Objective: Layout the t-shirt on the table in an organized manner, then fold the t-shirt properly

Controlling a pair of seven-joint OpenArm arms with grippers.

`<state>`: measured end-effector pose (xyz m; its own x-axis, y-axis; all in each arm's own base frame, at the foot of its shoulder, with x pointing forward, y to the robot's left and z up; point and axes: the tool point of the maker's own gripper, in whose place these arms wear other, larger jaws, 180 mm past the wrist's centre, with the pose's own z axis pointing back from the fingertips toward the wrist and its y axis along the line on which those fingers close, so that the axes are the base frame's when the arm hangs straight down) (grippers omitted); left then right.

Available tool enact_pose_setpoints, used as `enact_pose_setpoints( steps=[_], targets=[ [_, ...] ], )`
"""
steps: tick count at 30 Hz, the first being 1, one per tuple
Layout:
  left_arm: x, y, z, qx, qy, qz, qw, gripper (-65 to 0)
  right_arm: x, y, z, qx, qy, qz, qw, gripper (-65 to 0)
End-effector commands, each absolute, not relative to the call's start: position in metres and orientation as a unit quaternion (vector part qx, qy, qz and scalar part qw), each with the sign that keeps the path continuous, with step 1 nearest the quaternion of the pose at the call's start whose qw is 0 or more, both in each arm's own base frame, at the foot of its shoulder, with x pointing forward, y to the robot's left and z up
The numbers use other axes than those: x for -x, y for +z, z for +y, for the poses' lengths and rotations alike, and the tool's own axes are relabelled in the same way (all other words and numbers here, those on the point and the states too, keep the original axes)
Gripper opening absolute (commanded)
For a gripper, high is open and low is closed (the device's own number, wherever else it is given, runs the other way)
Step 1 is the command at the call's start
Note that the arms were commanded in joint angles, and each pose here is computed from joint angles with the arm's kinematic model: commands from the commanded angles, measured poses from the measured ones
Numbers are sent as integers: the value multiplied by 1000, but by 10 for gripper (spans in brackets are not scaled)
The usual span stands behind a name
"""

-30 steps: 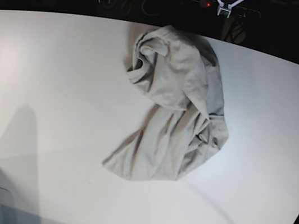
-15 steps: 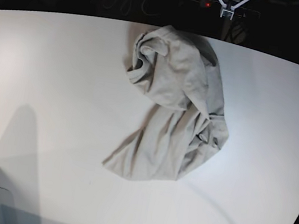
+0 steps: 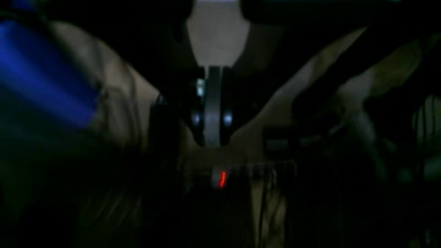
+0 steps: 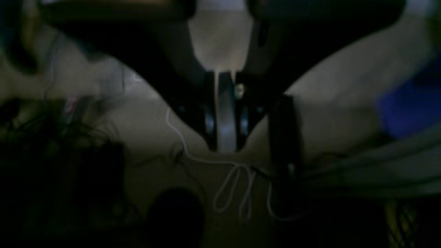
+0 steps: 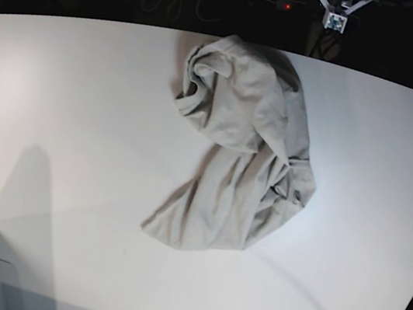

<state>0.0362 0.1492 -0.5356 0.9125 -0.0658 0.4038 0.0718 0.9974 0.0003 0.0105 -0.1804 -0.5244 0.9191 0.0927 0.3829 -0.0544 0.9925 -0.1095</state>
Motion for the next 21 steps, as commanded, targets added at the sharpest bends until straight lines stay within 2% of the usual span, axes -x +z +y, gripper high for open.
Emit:
enact_pose_setpoints(
  steps=[1, 7, 12, 14, 18, 19, 21],
  targets=[
    [-28, -522, 150, 15, -28, -198, 980, -650, -9, -508, -184, 53, 46, -203, 977, -650],
    [-74, -457, 146, 52, -22, -283, 958, -650, -66, -429, -201, 85, 36, -287, 953, -650],
    [-109, -421, 174, 28, 27, -344, 938, -644, -104, -386, -202, 94, 38, -353, 930, -650],
    [-124, -408, 186, 18, 47, -370, 928, -601, -120, -380, -202, 95, 35, -373, 922, -650],
    [-161, -390, 194, 15, 61, -417, 907, -419, -138, -382, -199, 91, 26, -366, 926, -650],
    [-170, -387, 194, 16, 60, -427, 902, -391, -142, -383, -196, 88, 19, -366, 926, -650],
    [-185, -380, 194, 17, 60, -444, 894, -386, -151, -382, -194, 85, 11, -369, 926, -650]
  ],
)
